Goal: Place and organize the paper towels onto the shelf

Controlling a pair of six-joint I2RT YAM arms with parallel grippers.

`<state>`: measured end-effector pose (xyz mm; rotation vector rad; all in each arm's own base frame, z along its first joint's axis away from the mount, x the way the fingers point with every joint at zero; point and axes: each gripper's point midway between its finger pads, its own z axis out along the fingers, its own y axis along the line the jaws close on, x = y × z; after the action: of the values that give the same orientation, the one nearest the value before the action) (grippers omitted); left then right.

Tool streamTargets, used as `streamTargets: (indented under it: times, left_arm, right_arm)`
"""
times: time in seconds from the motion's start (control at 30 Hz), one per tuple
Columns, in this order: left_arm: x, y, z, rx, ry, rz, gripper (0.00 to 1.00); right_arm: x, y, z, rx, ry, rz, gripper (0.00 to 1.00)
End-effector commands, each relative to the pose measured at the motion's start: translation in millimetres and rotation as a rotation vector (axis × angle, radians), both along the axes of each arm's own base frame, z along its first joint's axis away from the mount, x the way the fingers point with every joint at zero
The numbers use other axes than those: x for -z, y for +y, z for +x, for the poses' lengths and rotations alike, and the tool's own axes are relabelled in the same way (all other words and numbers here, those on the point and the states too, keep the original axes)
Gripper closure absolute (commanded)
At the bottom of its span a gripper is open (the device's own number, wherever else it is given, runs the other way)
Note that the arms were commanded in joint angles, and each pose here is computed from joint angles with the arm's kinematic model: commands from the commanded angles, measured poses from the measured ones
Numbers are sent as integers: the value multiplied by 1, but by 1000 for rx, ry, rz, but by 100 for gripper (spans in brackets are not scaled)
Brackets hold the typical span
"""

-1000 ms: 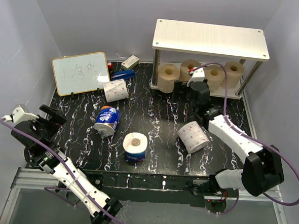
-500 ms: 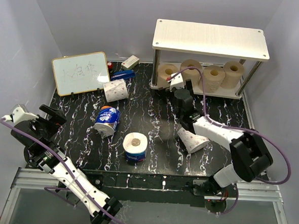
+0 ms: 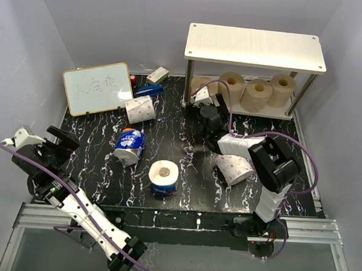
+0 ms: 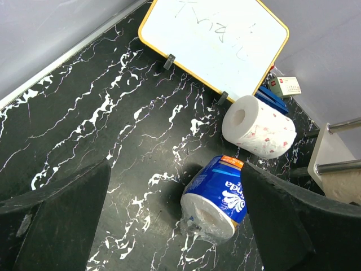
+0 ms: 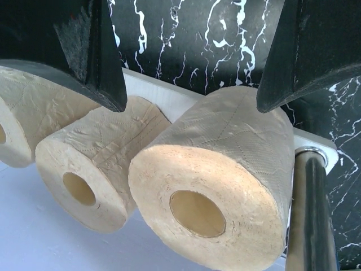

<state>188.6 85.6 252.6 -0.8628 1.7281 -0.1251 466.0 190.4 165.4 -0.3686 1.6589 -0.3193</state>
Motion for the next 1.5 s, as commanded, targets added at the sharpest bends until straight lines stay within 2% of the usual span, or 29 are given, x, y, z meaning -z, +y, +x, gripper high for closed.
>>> streamTargets:
  times: [0.0,0.2,0.37,0.57,0.87,1.0,1.1,1.17,1.23,1.3,1.33,1.37,1.4,1.47]
  left_arm:
    - [3,1,1,6,12,-18,2]
    - [1,0,0,4,8,-10,2]
    - [3,1,1,5,14,-17,2]
    - [4,2,2,5,20,-25,2]
    - [2,2,0,-1,14,-15,2]
    - [3,2,1,1,17,-18,2]
    - [4,1,3,20,21,-26,2]
    - [8,2,5,26,33,-40,2]
    - [10,3,6,34,45,-53,2]
    - [12,3,7,40,54,-63,2]
    - [13,3,8,45,57,-67,2]
    - [15,4,8,46,62,-75,2]
    - [18,6,9,44,71,-86,2]
    - [24,10,11,37,96,-114,2]
  right_arm:
    - [-45,7,16,30,-187,29,2]
    - [-45,3,30,111,-255,-44,2]
    - [-59,6,24,93,-324,-78,2]
    - [-53,-1,28,155,-336,-128,2]
    - [-36,2,36,153,-337,-164,2]
    - [-52,4,22,136,-395,-154,2]
    - [-86,6,-2,126,-441,-92,2]
    - [-98,11,-22,85,-422,-47,2]
    - [-114,19,-44,12,-373,-9,1]
    - [-108,30,-60,-94,-204,-27,1]
    - [-93,24,-60,-65,-86,-60,1]
    - [-59,20,-67,-106,115,-171,3]
    - [-45,17,-72,-144,211,-192,5]
    - [-28,7,-91,-200,314,-218,5]
